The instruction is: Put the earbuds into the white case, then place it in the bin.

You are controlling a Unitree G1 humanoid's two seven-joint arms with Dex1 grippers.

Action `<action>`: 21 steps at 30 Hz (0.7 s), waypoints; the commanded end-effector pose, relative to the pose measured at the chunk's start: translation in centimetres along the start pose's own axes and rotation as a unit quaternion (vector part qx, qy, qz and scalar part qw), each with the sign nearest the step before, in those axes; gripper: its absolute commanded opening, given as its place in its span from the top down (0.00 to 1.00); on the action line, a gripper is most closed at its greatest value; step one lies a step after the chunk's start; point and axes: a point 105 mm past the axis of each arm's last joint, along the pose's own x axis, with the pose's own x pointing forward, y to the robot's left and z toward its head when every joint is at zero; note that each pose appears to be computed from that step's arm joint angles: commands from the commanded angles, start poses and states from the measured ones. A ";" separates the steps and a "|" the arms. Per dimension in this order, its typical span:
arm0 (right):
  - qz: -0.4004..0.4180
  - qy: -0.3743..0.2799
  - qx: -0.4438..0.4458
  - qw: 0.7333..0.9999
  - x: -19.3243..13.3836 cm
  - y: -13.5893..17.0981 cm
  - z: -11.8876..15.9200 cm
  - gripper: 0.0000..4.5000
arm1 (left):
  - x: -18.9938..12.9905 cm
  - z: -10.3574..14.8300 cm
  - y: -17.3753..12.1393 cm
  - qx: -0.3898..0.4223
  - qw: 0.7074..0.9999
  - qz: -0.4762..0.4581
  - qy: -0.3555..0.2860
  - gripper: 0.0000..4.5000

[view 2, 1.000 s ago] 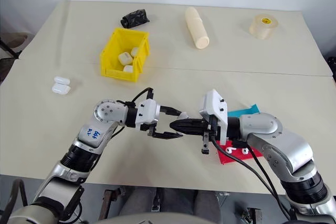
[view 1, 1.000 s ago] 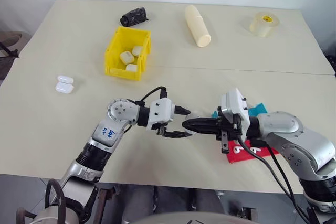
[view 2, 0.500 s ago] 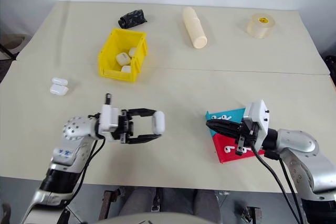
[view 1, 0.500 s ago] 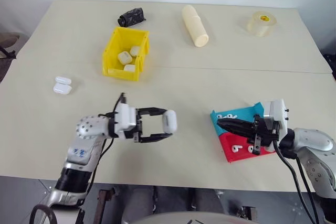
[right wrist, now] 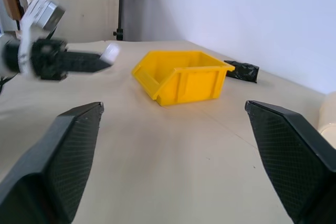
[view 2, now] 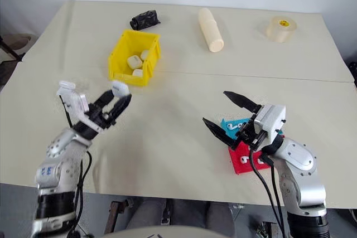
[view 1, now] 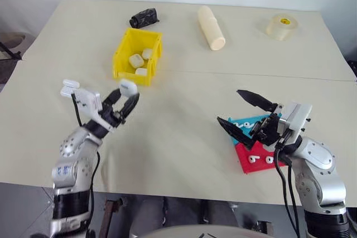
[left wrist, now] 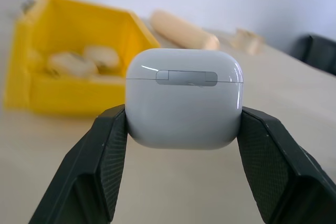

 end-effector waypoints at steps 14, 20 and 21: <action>-0.007 0.017 -0.018 1.000 -0.5 0.0 0.2 0.00 | 8.6 0.8 6.1 0.078 0.993 0.063 0.058 0.18; 0.003 0.034 -0.023 0.999 -1.1 -0.4 0.0 0.00 | 7.8 1.7 5.0 0.098 0.994 0.009 0.052 0.02; 0.006 0.039 -0.022 0.999 -1.3 -0.4 -0.1 0.00 | 7.5 1.7 4.8 0.097 0.994 -0.002 0.050 0.02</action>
